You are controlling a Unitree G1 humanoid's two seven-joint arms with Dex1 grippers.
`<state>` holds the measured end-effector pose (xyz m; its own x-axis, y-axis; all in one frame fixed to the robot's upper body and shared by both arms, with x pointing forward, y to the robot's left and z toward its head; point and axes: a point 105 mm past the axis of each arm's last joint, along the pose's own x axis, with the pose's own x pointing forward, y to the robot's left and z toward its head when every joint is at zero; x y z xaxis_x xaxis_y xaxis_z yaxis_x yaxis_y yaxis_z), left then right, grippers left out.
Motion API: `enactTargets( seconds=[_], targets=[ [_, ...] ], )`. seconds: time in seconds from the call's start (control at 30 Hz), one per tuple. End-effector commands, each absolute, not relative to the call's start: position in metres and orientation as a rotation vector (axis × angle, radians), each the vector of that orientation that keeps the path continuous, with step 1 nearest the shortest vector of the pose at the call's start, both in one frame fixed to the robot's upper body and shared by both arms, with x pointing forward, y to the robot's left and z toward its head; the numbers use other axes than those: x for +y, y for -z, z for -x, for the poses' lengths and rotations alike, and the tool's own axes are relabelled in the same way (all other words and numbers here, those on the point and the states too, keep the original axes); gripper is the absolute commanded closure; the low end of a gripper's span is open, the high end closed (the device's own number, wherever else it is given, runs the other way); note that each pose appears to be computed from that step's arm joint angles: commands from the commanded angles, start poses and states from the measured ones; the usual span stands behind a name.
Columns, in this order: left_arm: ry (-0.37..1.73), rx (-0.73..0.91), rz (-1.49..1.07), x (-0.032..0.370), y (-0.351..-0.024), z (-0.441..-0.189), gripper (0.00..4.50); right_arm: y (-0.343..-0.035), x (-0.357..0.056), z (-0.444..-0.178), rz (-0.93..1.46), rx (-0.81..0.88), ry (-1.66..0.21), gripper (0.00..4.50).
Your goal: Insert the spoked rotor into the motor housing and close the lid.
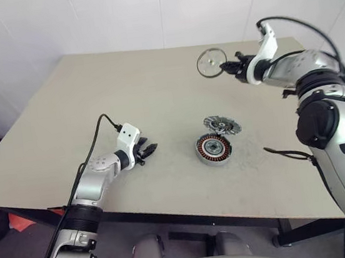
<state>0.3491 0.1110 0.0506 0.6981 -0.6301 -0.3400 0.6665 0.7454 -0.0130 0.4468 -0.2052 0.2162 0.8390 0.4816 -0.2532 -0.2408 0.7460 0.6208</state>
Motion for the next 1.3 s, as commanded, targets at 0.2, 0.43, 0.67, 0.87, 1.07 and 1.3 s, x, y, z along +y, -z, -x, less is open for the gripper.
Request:
enactTargets(
  seconds=[0.2,0.43,0.67,0.87,1.07,1.3],
  targets=[
    [0.783,0.318,-0.125,0.096,-0.055,-0.353,2.07,-0.275,-0.203,-0.368,-0.367,0.362,-0.831,4.23],
    [0.828,0.323,-0.123,0.084,-0.05,-0.354,2.07,-0.252,-0.2,-0.287,-0.226,0.515,-1.022,4.23],
    [0.854,0.321,-0.123,0.075,-0.048,-0.354,2.07,-0.214,-0.198,-0.253,-0.168,0.675,-1.079,4.23],
    [0.855,0.318,-0.126,0.075,-0.048,-0.354,2.07,-0.163,-0.2,-0.257,-0.208,0.835,-1.012,4.23],
    [0.83,0.314,-0.129,0.083,-0.049,-0.354,2.07,-0.141,-0.193,-0.278,-0.266,0.889,-0.963,4.23],
    [0.807,0.312,-0.133,0.089,-0.049,-0.353,2.07,-0.128,-0.198,-0.305,-0.284,0.916,-0.871,4.23]
  ],
)
